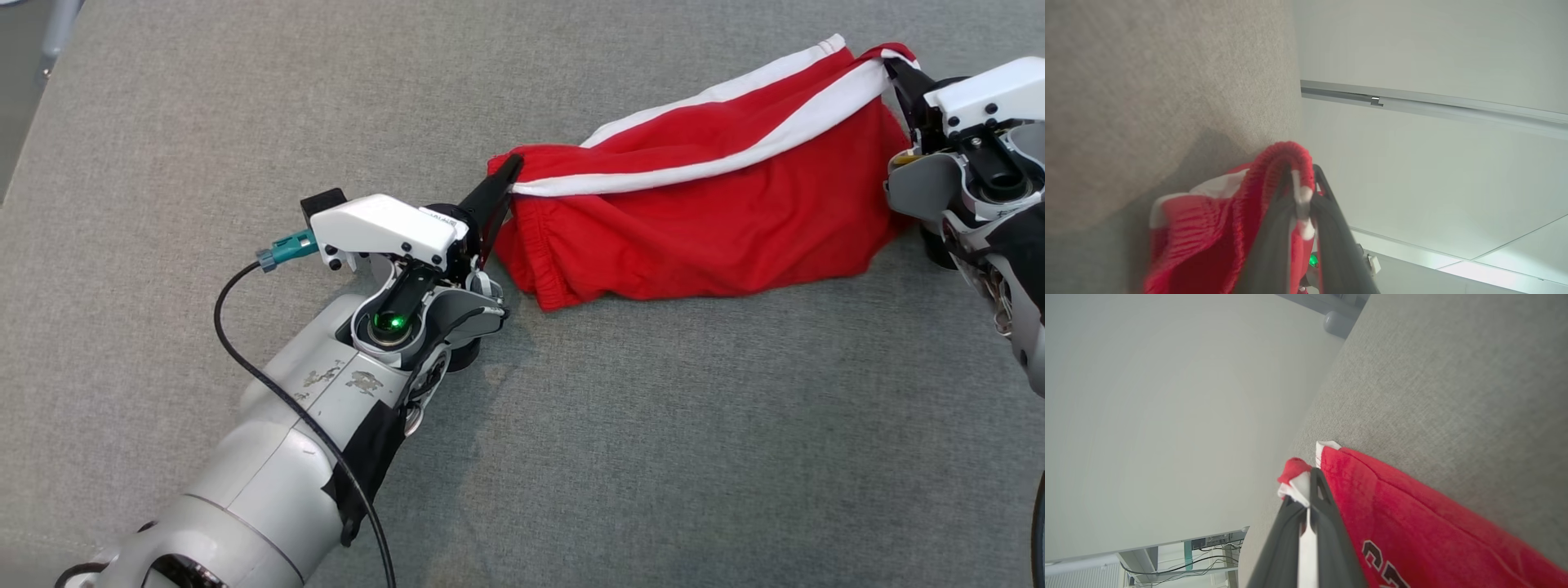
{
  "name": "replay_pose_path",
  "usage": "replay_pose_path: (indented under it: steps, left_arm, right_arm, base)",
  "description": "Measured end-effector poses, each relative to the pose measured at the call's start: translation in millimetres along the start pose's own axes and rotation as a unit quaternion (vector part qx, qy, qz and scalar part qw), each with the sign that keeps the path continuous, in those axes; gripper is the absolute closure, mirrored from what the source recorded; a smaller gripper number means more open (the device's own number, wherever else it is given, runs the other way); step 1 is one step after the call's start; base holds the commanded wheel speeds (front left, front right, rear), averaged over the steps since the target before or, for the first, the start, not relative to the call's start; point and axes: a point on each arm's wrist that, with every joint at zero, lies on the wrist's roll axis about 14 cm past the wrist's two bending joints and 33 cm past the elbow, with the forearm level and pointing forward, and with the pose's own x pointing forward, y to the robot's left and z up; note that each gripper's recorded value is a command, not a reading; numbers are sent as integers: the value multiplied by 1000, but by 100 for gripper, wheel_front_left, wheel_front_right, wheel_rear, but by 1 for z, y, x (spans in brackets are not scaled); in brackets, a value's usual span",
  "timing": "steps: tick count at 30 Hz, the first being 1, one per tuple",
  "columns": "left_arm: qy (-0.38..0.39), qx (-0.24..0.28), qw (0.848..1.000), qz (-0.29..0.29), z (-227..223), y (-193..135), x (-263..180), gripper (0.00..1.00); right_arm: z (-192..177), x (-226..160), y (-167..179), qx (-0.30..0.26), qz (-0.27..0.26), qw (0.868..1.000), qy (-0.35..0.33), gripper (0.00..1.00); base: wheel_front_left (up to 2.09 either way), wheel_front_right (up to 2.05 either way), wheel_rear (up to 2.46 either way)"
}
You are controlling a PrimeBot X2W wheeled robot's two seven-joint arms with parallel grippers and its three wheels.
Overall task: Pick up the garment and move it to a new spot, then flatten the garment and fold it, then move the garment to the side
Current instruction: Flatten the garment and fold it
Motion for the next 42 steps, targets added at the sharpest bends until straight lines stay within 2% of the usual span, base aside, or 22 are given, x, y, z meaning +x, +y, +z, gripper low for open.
replay_pose_path:
  steps: [3,4,5,6,11,16,19,20,21,22,29,33,34,35,36,39,42]
  left_arm:
    - [-2,-2,1000,3,2,2,0,100]
    - [-2,-2,1000,2,2,1,0,100]
    - [-3,-2,1000,3,2,2,0,100]
    - [-3,-3,1000,5,3,3,0,100]
    - [-6,-5,1000,5,5,2,0,93]
    - [-8,-6,1000,5,7,2,3,94]
    - [-13,-11,1000,7,9,3,3,83]
    - [-17,-15,1000,8,10,4,3,72]
    - [-23,-17,1000,9,13,4,3,38]
    - [-27,-20,999,10,16,4,3,0]
    - [-53,-25,998,12,25,-1,1,0]
    - [-68,7,998,8,29,-9,-2,0]
    - [-75,30,997,9,29,-10,-3,0]
    - [-94,88,992,2,32,-19,-5,0]
    - [-106,117,987,-5,34,-24,-7,0]
    - [-120,218,968,-17,36,-34,-14,0]
    - [-153,272,950,-31,56,-50,-26,0]
  right_arm:
    - [-2,3,-2,2,-1,1000,1,100]
    - [-2,4,-2,3,-1,1000,1,75]
    - [-2,5,-2,4,-2,1000,0,14]
    - [-2,6,-3,5,-2,1000,-1,0]
    - [-2,11,7,28,7,1000,-5,0]
    - [1,17,28,45,27,999,-14,0]
    - [3,18,30,48,30,998,-18,0]
    - [3,19,31,48,30,998,-19,0]
    - [2,19,31,48,31,998,-18,0]
    - [1,19,32,45,31,998,-15,0]
    - [5,10,28,34,26,999,-14,0]
    - [14,0,36,7,33,999,-25,0]
    - [17,-2,40,-3,37,999,-29,0]
    - [25,-8,51,-37,47,997,-45,0]
    - [29,-12,57,-51,52,996,-54,0]
    - [41,-24,73,-111,70,988,-87,0]
    - [45,-41,79,-172,88,975,-111,0]
  base:
    - [0,0,0]
    - [0,0,0]
    - [0,0,0]
    - [0,0,0]
    - [0,0,0]
    - [0,0,0]
    - [0,0,0]
    - [0,0,0]
    - [0,0,0]
    - [0,0,0]
    - [0,0,0]
    - [0,0,0]
    - [0,0,0]
    - [0,0,0]
    - [0,0,0]
    - [0,0,0]
    - [0,0,0]
